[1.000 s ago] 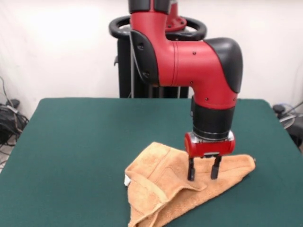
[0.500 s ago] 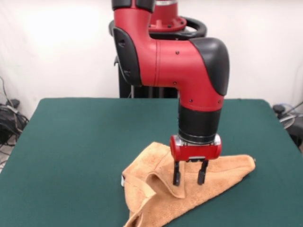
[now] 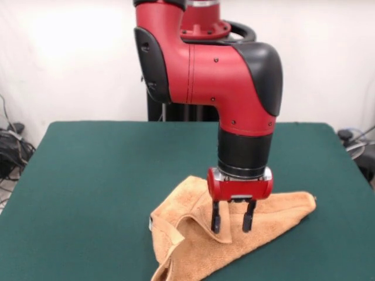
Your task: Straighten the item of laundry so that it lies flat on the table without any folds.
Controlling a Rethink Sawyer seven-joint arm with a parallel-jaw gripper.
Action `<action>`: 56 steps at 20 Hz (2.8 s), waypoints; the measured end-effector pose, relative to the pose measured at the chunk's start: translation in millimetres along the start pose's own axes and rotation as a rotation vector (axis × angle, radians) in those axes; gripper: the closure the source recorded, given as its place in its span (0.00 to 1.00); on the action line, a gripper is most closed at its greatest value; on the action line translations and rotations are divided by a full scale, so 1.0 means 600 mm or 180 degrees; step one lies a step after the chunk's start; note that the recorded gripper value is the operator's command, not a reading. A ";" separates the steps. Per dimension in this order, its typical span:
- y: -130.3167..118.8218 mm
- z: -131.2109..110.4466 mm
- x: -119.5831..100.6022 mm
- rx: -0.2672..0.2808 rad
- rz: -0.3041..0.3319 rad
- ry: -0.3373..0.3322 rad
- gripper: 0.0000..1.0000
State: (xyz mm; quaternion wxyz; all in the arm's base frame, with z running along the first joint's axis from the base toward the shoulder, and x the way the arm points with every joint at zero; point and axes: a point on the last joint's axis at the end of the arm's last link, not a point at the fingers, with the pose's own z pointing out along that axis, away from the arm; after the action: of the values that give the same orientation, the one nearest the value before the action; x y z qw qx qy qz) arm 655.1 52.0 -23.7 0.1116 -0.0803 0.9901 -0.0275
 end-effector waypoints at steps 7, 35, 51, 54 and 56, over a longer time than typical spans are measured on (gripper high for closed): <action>-0.007 -0.007 -0.019 0.0027 0.0002 -0.0071 0.00; -0.068 -0.024 -0.030 0.0170 0.0018 -0.0147 0.00; -0.031 -0.048 0.015 0.0107 -0.0048 -0.0004 0.00; -0.016 -0.049 0.019 0.0095 -0.0089 0.0010 0.00; -0.006 -0.050 0.018 0.0088 -0.0116 0.0008 0.00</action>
State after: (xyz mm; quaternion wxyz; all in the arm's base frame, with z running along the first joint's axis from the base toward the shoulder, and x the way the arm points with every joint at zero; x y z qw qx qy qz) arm 638.6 47.5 3.3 0.1110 -0.0968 0.9882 -0.0433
